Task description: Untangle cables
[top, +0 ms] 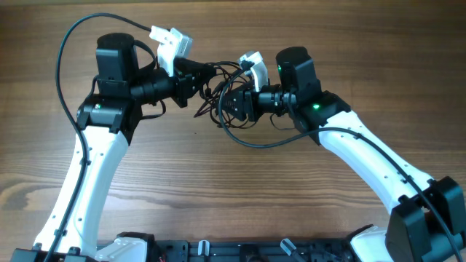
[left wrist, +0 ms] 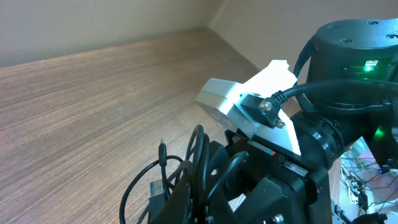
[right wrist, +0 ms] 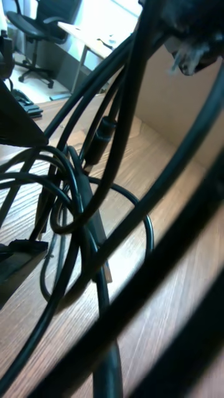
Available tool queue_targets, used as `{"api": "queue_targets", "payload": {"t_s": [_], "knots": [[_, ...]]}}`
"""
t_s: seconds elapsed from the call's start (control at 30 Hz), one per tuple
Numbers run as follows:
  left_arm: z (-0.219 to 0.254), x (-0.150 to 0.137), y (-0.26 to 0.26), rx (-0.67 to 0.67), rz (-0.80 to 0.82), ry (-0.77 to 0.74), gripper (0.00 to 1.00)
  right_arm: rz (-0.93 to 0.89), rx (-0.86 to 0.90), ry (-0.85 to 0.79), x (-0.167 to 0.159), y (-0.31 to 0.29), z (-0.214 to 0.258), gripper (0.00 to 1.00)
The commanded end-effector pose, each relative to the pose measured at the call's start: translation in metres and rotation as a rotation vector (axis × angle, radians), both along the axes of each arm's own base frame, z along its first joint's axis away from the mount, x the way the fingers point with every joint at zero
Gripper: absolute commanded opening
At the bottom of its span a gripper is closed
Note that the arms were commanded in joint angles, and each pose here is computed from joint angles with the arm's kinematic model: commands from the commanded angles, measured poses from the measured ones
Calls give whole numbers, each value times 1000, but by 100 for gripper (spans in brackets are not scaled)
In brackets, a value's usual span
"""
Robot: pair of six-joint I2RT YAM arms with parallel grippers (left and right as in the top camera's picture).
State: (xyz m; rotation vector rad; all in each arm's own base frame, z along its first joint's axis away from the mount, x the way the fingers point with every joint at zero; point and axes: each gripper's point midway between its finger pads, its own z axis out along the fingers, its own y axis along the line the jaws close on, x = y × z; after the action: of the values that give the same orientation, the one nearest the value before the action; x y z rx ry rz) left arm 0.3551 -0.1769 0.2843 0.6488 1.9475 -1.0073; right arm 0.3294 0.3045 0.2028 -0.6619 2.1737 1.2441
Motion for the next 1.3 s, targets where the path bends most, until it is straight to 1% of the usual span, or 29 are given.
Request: {"api": "queue_targets", "payload": {"t_s": [0.0,0.23,0.57,0.67,0.7,0.73,0.77,0.8,0.83,0.9,1.1,1.17,1.2,1.27], "knots": [[19,-7,-5,-25,-34,-46,4,-11,-22,12,2,0,-9,50],[20,-7,-5,-26,-34,-51,4,-4,-50,26,0,-2,-19,48],[20,-7,-5,-26,-35,-53,4,-5,-48,29,0,-2,-19,50],[21,-8,-5,-30,-41,-52,4,-9,-45,32,0,-2,-19,49],[21,-8,-5,-30,-41,-52,4,-9,-44,31,0,-2,-18,46],[21,-8,-5,-30,-41,-52,4,-10,-43,32,1,-2,-18,41],[21,-8,-5,-30,-41,-52,4,-16,-40,42,1,-2,-18,27],[21,-8,-5,-30,-41,-52,4,-17,-40,44,1,-2,-18,17],[21,-8,-5,-30,-41,-52,4,-18,-40,46,1,-2,-18,5],[21,-8,-5,-30,-40,-52,4,-29,-38,63,1,-2,-19,5],[21,-8,-5,-29,-40,-52,4,-167,-94,103,16,-14,-30,5],[21,-8,-5,-29,-40,-53,4,-222,-132,115,22,-21,-37,5],[21,-8,-5,-30,-40,-53,4,-286,-175,133,26,-30,-45,5],[21,-8,-5,-29,-40,-53,4,-337,-235,145,28,-41,-56,5]]}}
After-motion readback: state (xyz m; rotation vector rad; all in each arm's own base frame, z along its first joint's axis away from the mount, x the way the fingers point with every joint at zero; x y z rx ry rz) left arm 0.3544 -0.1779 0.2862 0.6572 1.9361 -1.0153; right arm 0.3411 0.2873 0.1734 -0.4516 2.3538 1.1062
